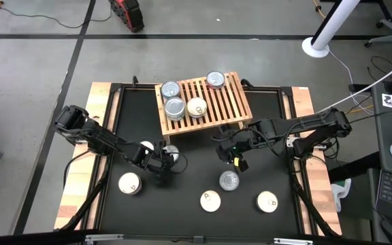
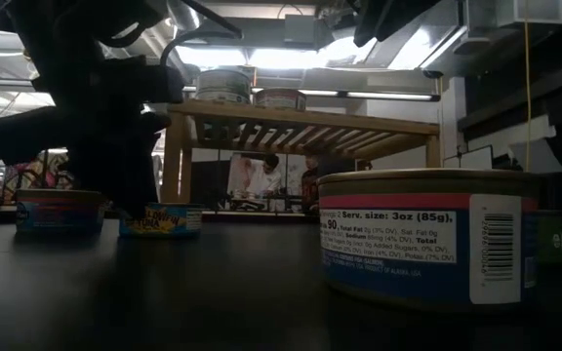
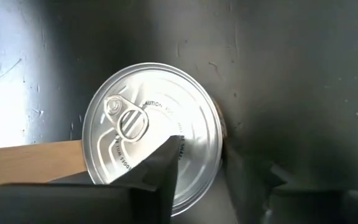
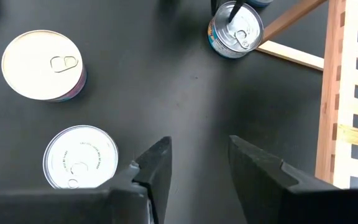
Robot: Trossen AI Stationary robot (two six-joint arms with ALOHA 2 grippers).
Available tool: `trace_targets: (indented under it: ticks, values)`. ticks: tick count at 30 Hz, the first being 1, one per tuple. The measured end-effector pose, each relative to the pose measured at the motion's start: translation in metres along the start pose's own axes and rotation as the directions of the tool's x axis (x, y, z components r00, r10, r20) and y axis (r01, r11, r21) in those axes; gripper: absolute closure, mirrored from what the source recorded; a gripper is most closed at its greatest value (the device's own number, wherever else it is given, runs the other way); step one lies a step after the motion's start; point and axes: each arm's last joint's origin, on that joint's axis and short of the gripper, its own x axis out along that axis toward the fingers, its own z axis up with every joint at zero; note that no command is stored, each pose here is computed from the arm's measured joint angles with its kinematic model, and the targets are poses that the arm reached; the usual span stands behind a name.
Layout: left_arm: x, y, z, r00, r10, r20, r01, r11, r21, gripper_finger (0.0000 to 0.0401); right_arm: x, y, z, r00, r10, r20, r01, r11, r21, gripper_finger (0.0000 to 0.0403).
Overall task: Stack canned seafood by type on shelf
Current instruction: Put the yellow tuna can on the shelf
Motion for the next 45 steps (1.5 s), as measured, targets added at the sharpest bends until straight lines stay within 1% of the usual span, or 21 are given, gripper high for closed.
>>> trace_targets:
  ticks: [11,13,18,23,31,38,42,45]
  values:
    - [0.0,-0.001,0.003,1.0,-0.009,0.025,0.009,1.0,-0.009,0.0387,0.0,0.0,0.0,1.0,0.0,0.0,0.0,1.0,0.0,0.0249]
    - [-0.001,-0.001,0.003,1.0,-0.01,0.029,0.011,1.0,-0.015,0.0397,0.0,0.0,0.0,1.0,0.0,0.0,0.0,1.0,0.0,0.0249]
    - [-0.001,0.0,0.003,0.999,-0.014,0.031,0.015,1.0,-0.025,0.0397,0.0,0.0,0.0,1.0,0.0,0.0,0.0,1.0,0.0,0.0249]
    - [-0.004,0.0,0.006,0.999,-0.021,0.042,0.024,0.998,-0.062,0.0399,0.0,0.0,0.0,1.0,0.001,-0.001,-0.001,1.0,0.0,0.0249]
    - [-0.014,0.0,0.024,0.993,-0.066,0.094,0.076,0.992,-0.097,0.04,0.0,0.0,0.0,1.0,0.001,-0.002,-0.001,1.0,0.0,0.0249]
    - [-0.026,0.001,0.042,0.985,-0.077,0.154,0.096,0.988,-0.119,0.0401,0.0,0.0,0.0,1.0,0.001,-0.002,-0.001,1.0,0.0,0.0249]
    - [-0.033,0.003,0.05,0.984,-0.078,0.162,0.099,0.988,-0.122,0.0401,0.0,0.0,0.0,1.0,0.001,-0.004,-0.001,1.0,0.0,0.0249]
    - [-0.039,0.004,0.057,0.98,-0.099,0.172,0.121,0.985,-0.124,0.0401,0.0,0.0,0.0,1.0,0.001,-0.005,-0.001,1.0,0.0,0.0249]
